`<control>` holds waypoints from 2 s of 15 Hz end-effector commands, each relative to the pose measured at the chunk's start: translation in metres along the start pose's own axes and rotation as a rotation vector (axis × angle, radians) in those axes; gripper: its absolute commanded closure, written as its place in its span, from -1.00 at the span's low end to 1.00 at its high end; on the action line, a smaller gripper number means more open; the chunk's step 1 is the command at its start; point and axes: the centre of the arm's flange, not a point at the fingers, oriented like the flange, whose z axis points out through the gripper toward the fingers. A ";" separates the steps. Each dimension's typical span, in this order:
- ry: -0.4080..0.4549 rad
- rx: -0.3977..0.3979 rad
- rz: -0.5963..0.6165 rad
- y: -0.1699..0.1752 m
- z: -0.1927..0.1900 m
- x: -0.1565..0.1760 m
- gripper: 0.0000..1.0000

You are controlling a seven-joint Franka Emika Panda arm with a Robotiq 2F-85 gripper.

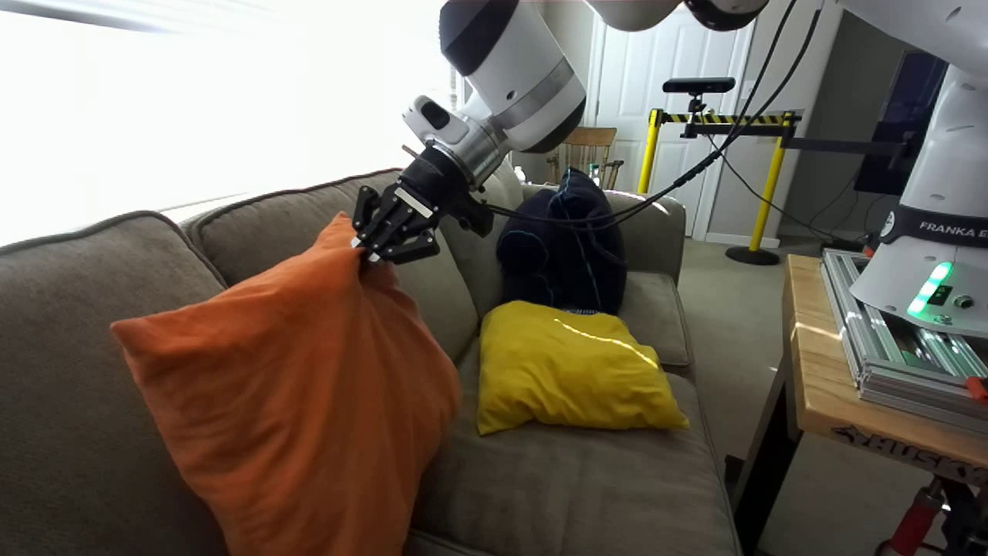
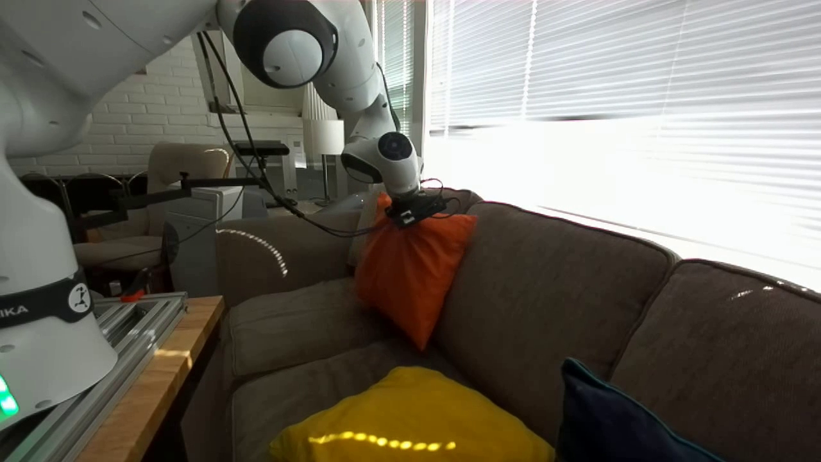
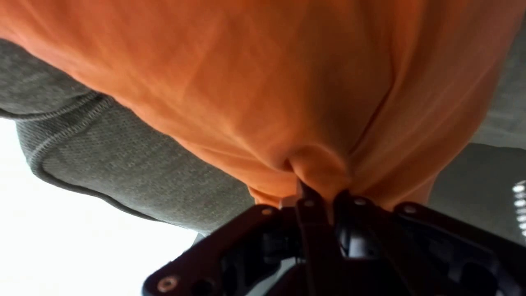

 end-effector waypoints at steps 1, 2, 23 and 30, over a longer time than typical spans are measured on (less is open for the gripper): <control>-0.028 -0.119 0.049 0.004 0.010 -0.003 0.95; -0.040 -0.133 0.067 0.004 0.012 -0.003 0.95; -0.211 -0.240 0.093 0.010 0.003 0.002 -1.00; -0.203 -0.140 0.058 0.029 -0.011 -0.008 -1.00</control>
